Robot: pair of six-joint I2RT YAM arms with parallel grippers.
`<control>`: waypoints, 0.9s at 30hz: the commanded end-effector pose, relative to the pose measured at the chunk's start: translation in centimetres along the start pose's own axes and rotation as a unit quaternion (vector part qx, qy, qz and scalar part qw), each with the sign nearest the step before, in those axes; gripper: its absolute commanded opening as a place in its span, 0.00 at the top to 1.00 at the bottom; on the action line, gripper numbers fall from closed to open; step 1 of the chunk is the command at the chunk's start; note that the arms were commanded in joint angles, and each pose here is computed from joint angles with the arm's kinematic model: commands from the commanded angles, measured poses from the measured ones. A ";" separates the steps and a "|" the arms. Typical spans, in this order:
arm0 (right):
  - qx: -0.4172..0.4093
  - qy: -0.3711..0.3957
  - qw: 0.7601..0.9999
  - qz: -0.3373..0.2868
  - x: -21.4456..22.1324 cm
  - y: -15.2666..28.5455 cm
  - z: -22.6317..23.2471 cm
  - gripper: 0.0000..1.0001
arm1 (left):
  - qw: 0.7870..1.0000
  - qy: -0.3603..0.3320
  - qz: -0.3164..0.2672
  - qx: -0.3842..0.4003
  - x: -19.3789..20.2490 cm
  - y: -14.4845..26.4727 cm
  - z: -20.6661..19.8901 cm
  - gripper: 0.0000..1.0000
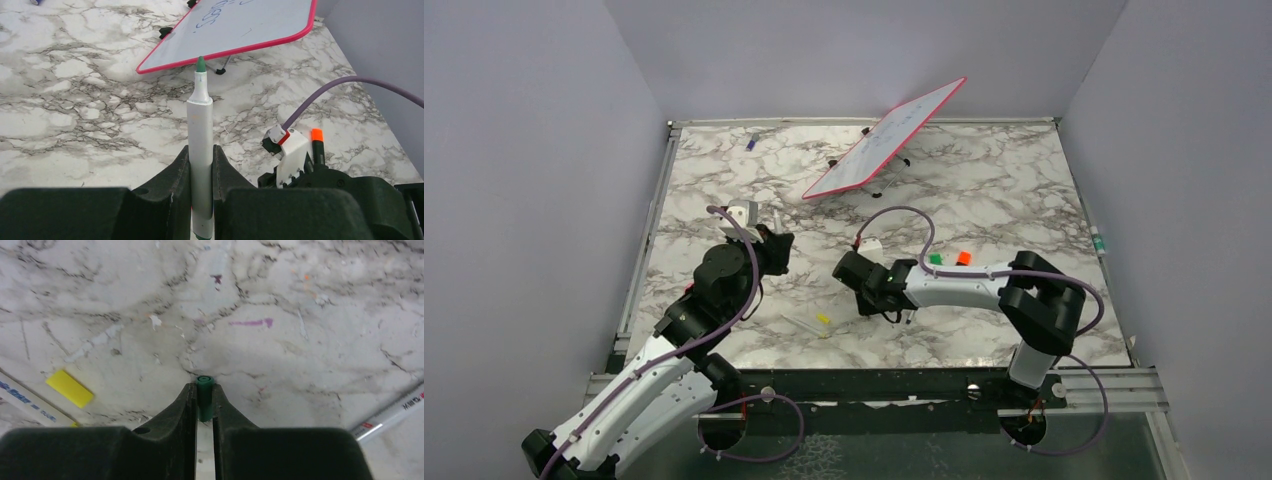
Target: Insert the pens into the pen caps
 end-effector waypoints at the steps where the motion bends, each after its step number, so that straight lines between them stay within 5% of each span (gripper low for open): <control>1: 0.029 0.019 0.994 0.107 4.8 1.4 -2.2 0.85 | 1.000 0.005 -0.001 0.023 -0.8 0.2 -0.9 1.00; 13: 0.018 0.021 0.990 0.141 6.0 0.8 -1.8 0.69 | 1.000 0.003 0.008 0.029 -0.5 0.2 -1.1 1.00; 21: 0.018 0.011 0.989 0.149 7.0 -0.1 -1.9 0.85 | 0.999 0.002 0.014 0.029 -0.3 0.1 -1.1 1.00; 27: 0.038 -0.016 0.997 0.065 4.3 1.4 -2.5 0.87 | 0.998 0.003 0.037 0.048 0.5 -0.1 -1.5 1.00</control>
Point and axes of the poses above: each gripper's point midway between its finger pads, its own y axis back along the fingers, its own z axis along the line the jaws close on, x = y × z, the point moved 6 cm from there along y, back along the fingers, and after that the axes turned 10 degrees about y, right-handed, at the moved point
